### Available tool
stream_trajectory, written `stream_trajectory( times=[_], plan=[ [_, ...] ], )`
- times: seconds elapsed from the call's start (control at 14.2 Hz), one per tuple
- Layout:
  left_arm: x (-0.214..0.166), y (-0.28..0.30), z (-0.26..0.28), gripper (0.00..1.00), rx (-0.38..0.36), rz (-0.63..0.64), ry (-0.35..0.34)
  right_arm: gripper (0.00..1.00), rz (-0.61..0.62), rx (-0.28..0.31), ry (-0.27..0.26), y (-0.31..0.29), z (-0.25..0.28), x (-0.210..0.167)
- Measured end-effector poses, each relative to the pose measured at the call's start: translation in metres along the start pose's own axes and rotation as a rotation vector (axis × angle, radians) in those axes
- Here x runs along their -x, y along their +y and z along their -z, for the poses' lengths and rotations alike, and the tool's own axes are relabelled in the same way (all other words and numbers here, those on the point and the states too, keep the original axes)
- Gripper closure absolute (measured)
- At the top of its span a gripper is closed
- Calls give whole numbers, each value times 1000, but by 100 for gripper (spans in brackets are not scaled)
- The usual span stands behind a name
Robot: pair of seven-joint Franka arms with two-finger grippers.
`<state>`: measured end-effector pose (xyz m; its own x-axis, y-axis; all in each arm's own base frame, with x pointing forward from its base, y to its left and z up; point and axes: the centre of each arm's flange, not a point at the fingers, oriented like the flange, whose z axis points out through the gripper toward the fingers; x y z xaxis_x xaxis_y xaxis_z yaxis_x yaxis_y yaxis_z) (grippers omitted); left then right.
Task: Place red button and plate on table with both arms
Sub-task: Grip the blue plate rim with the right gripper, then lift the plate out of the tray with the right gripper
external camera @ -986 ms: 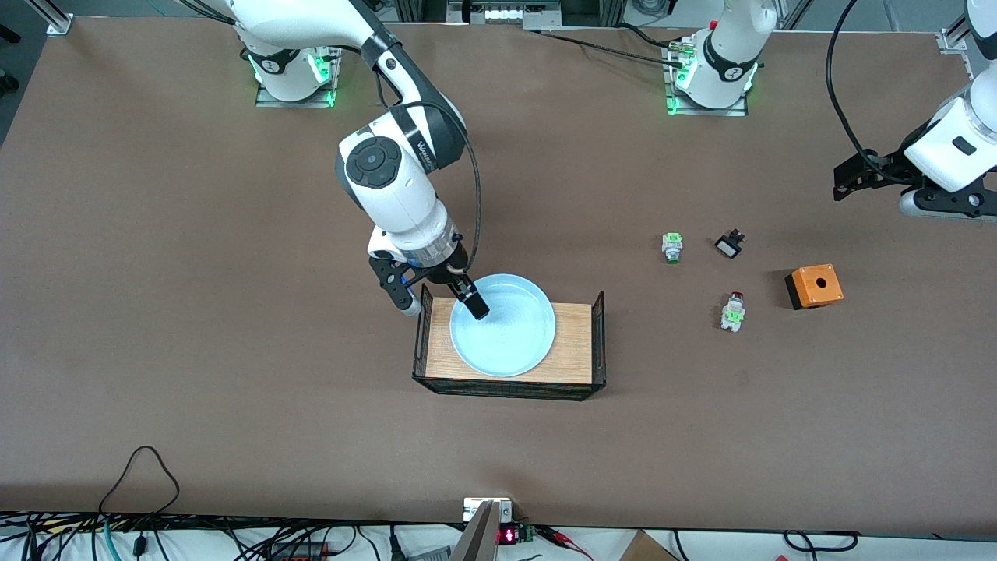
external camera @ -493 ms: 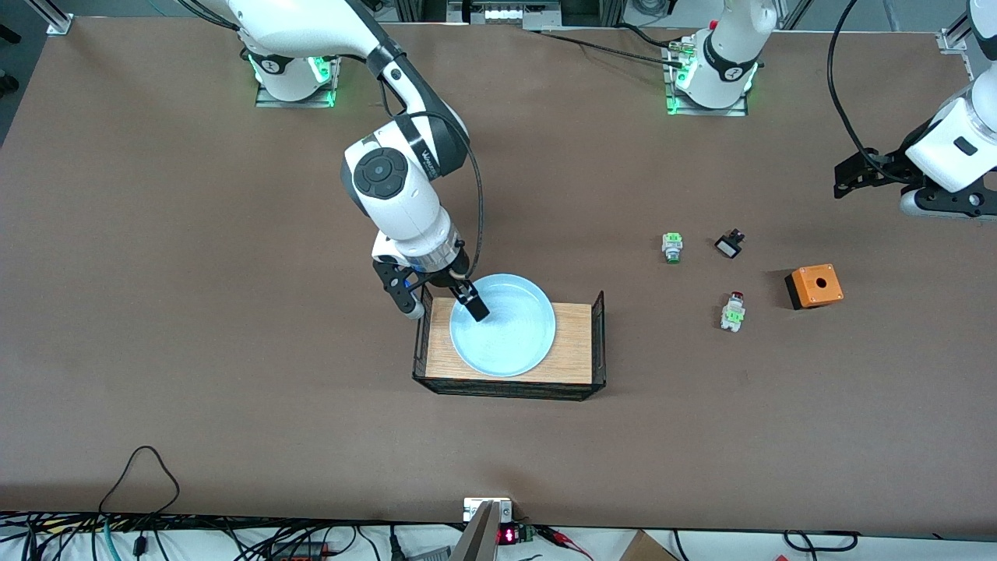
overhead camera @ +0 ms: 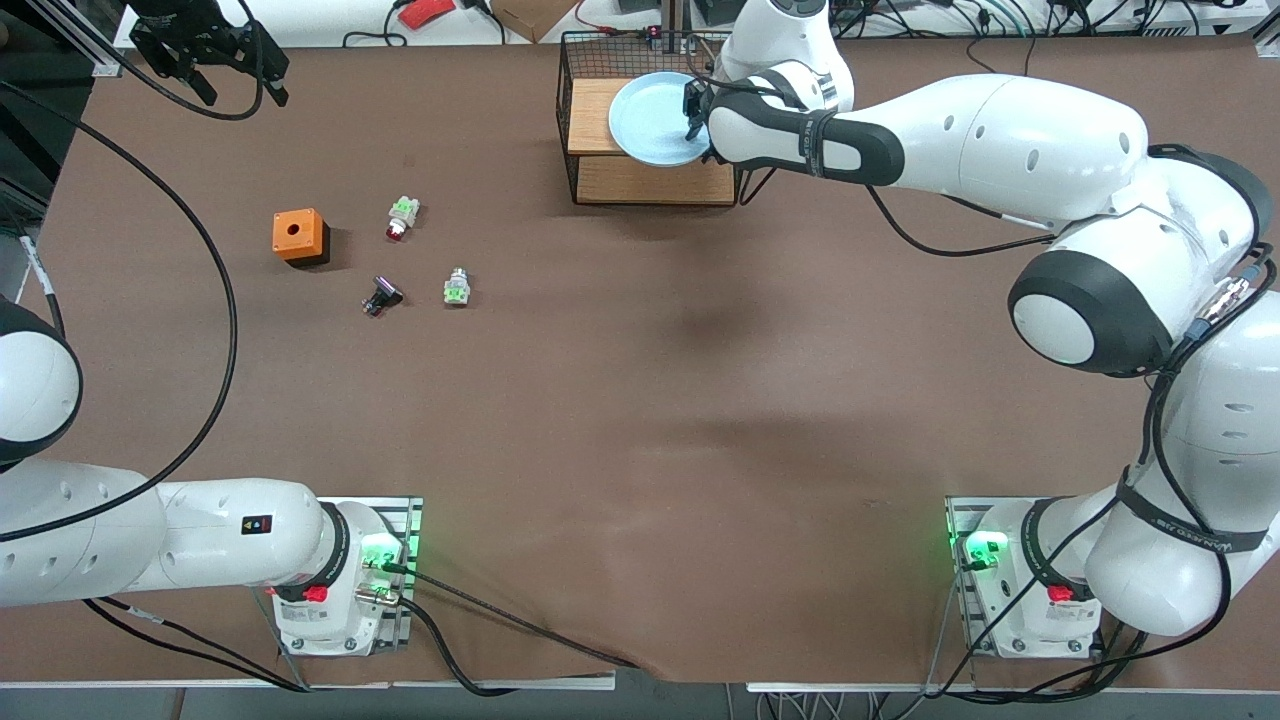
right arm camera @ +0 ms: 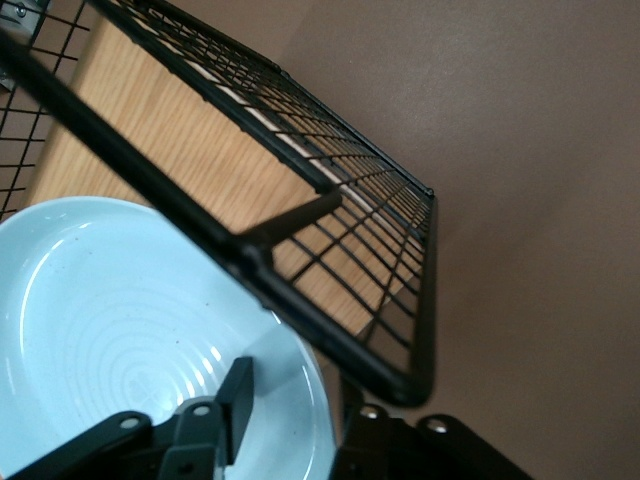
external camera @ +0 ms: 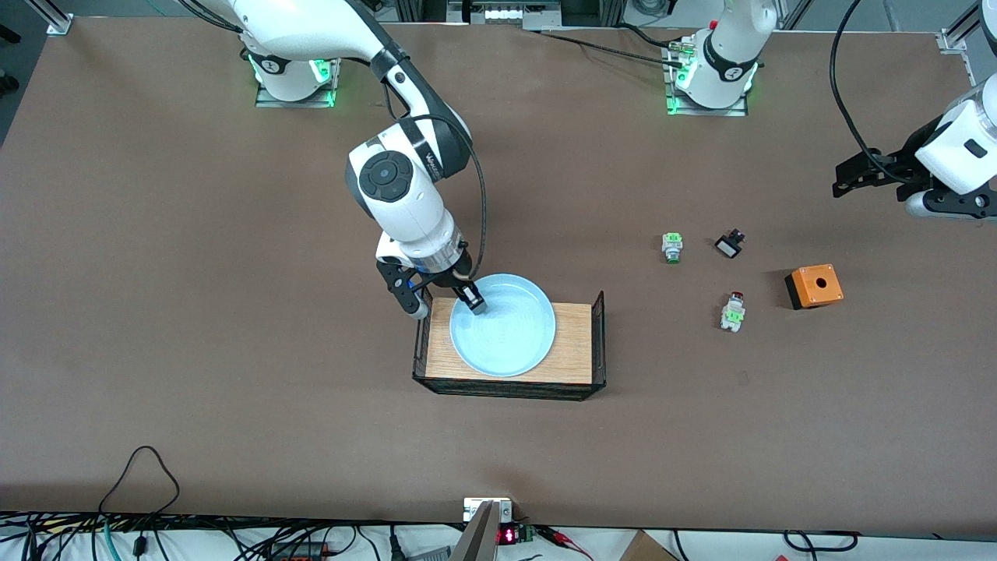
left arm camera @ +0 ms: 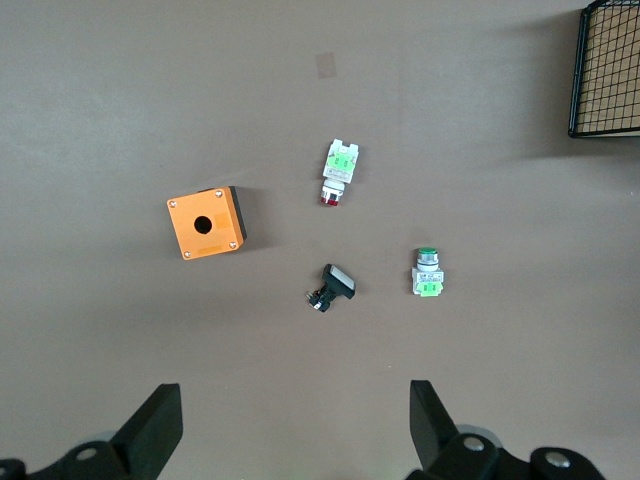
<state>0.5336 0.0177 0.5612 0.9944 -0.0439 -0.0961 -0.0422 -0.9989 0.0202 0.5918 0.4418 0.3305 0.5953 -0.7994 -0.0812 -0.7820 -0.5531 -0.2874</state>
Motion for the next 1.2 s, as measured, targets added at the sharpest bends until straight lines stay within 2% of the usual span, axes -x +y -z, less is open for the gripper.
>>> stream_trajectory(
  times=[0.21, 0.28, 0.92, 1.2],
  plan=[
    [0, 0, 0, 0, 0, 0, 0, 90, 14, -5, -3, -1, 3, 8],
    [0, 0, 0, 0, 0, 0, -1, 96, 19, -11, -4, -3, 5, 11],
    [0, 0, 0, 0, 0, 0, -1, 96, 26, -20, -7, -6, 8, 17],
    [0, 0, 0, 0, 0, 0, -1, 96, 47, -74, -16, -17, 42, 33]
  ],
)
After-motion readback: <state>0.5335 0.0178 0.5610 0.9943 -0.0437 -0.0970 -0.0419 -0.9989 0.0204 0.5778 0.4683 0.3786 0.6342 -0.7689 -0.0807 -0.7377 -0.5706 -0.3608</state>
